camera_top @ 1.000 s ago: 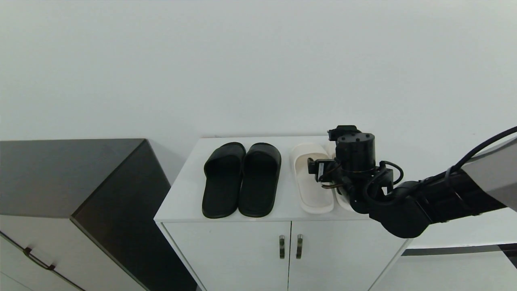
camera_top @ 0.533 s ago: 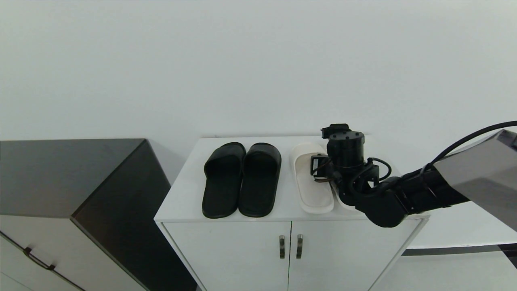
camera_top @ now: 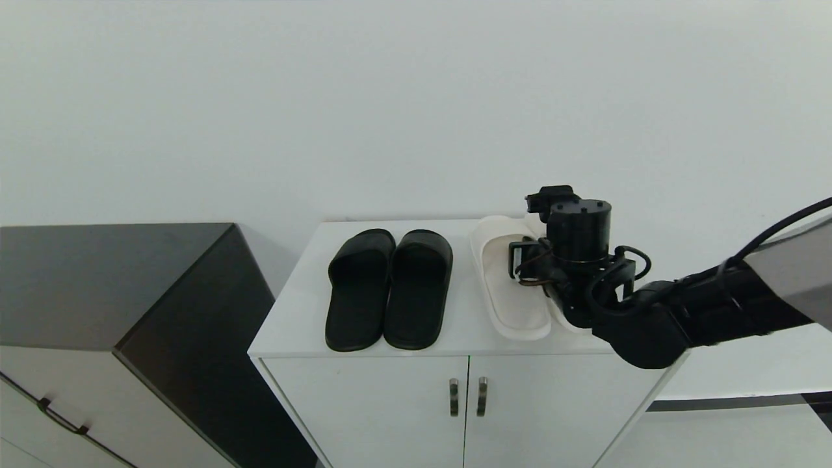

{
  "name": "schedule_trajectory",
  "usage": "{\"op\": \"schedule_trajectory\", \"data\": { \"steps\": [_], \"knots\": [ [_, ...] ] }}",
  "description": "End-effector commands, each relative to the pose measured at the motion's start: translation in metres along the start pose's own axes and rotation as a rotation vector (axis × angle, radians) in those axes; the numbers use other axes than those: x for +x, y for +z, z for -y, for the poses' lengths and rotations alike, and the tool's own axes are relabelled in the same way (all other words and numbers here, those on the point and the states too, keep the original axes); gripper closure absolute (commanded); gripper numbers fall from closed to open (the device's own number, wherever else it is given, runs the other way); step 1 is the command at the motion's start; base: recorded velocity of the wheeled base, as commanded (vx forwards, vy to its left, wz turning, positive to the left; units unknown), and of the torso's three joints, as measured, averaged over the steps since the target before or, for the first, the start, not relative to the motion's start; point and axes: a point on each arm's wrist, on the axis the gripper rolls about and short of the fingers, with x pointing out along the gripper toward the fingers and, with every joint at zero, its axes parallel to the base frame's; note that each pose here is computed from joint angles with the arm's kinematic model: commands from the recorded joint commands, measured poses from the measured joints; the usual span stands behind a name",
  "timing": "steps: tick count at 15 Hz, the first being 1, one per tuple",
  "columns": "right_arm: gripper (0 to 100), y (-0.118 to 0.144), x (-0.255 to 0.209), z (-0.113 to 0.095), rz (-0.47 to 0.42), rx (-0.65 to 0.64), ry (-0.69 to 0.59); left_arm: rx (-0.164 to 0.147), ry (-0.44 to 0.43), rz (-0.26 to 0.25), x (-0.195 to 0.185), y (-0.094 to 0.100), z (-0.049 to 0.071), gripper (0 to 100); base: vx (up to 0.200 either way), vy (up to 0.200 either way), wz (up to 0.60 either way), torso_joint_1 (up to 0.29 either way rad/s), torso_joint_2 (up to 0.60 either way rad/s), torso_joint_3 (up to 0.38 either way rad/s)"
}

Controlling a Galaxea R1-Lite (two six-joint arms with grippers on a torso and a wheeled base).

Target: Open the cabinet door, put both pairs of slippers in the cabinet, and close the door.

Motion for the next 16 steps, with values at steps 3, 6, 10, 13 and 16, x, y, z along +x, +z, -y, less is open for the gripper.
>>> {"op": "schedule_trajectory", "data": {
  "steps": [3, 6, 10, 13, 16],
  "knots": [
    [100, 0.017, -0.077, 0.001, 0.004, -0.012, 0.143, -0.002, 0.002, -0.001, 0.0, 0.0, 0.0, 100, 0.0, 0.0, 0.0, 0.0, 0.0, 0.0],
    [100, 0.001, -0.137, 0.01, -0.053, -0.051, 0.301, -0.002, 0.002, -0.001, 0.0, 0.0, 0.0, 100, 0.0, 0.0, 0.0, 0.0, 0.0, 0.0],
    [100, -0.015, -0.159, 0.021, -0.122, -0.031, 0.438, -0.003, 0.002, -0.001, 0.0, 0.0, 0.0, 100, 0.0, 0.0, 0.0, 0.0, 0.0, 0.0],
    [100, -0.021, -0.162, 0.02, -0.148, -0.038, 0.466, -0.003, 0.002, -0.001, 0.0, 0.0, 0.0, 100, 0.0, 0.0, 0.0, 0.0, 0.0, 0.0],
    [100, -0.022, -0.168, 0.022, -0.151, -0.042, 0.483, -0.005, 0.002, -0.001, 0.0, 0.0, 0.0, 100, -0.133, 0.0, 0.0, 0.003, 0.0, 0.0]
  ]
}}
